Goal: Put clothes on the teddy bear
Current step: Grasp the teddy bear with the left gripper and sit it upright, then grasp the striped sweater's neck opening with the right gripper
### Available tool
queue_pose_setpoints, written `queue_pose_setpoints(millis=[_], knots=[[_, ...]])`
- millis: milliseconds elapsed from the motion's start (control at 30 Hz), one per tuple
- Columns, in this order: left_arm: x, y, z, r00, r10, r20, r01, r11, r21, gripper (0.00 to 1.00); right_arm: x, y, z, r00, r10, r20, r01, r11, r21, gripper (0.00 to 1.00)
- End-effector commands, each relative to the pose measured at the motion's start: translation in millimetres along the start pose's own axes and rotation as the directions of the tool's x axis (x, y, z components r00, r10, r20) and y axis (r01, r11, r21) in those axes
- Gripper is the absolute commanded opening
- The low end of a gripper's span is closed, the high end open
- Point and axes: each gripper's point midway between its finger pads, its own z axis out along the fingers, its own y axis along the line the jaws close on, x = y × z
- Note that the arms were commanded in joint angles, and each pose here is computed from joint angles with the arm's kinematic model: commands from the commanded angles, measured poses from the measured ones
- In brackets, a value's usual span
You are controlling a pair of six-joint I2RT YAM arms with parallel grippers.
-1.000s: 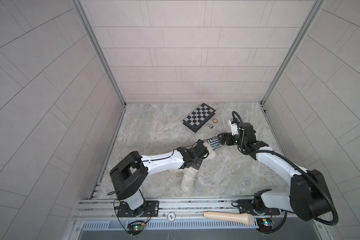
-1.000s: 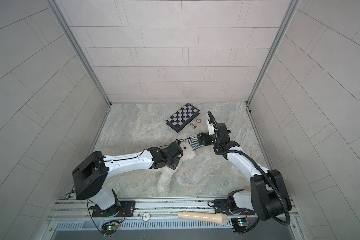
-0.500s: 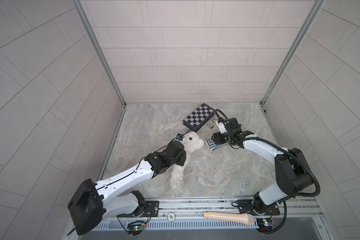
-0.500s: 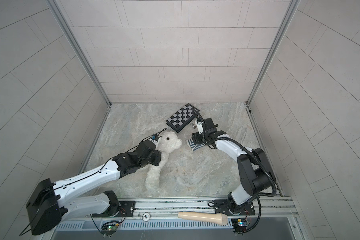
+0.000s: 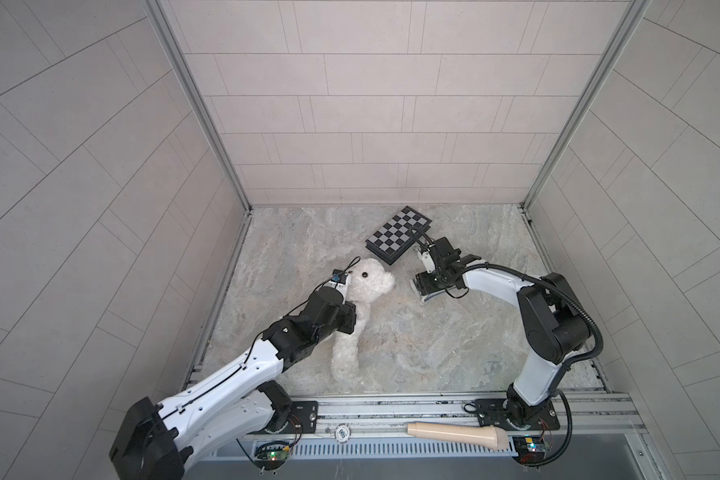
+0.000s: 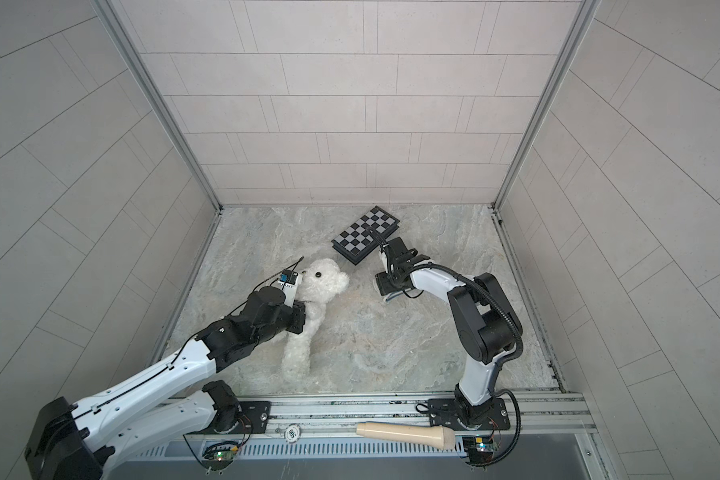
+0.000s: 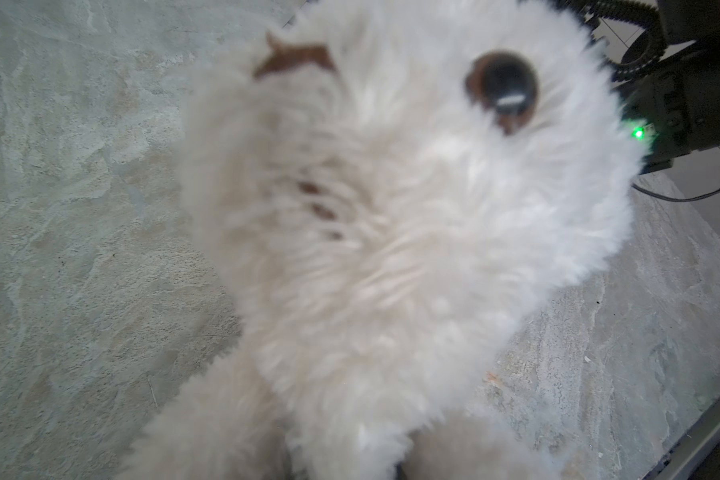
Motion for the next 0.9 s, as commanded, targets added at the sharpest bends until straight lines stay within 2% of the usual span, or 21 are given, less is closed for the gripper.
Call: queue_pose_setpoints(millis=[0, 133, 333, 500, 633, 767, 867], knots=[[-17.0, -3.6, -6.0, 0.997, -0.011, 0.080, 0.009, 1.000, 0.022, 0.05, 18.0, 0.2, 3.9, 0.998, 0.019, -0.056, -0.018, 1.000, 0.023, 0.65], [-19.8, 1.3, -8.2, 0.995, -0.014, 0.100, 0.014, 1.000, 0.000, 0.06, 28.4, 5.5, 9.2, 0.997, 0.038, -0.070, -0.037, 0.999, 0.003, 0.65], [-19.9, 4.4, -8.1, 0.994, -0.022, 0.110, 0.024, 1.000, -0.012, 0.06, 39.1, 26.1, 14.5, 0.996, 0.007, -0.088, -0.008, 1.000, -0.012, 0.65], [-13.4, 15.5, -8.5, 0.991, -0.058, 0.118, 0.064, 0.997, -0.045, 0.06, 38.1, 64.3, 23.5, 0.997, -0.007, -0.078, 0.000, 0.997, -0.081, 0.66], [-4.8, 24.3, -6.9, 0.992, -0.079, 0.099, 0.086, 0.994, -0.070, 0.05, 18.9, 101.0, 27.5, 0.999, 0.017, -0.029, -0.022, 0.981, -0.191, 0.67], [-2.1, 24.0, -6.5, 0.992, -0.082, 0.093, 0.088, 0.994, -0.062, 0.06, -7.7, 136.8, 26.8, 0.999, 0.046, 0.007, -0.041, 0.947, -0.320, 0.68], [-2.1, 20.7, -7.1, 0.992, -0.085, 0.092, 0.089, 0.995, -0.043, 0.07, -19.8, 140.7, 15.8, 0.998, 0.049, 0.034, -0.035, 0.940, -0.338, 0.69]])
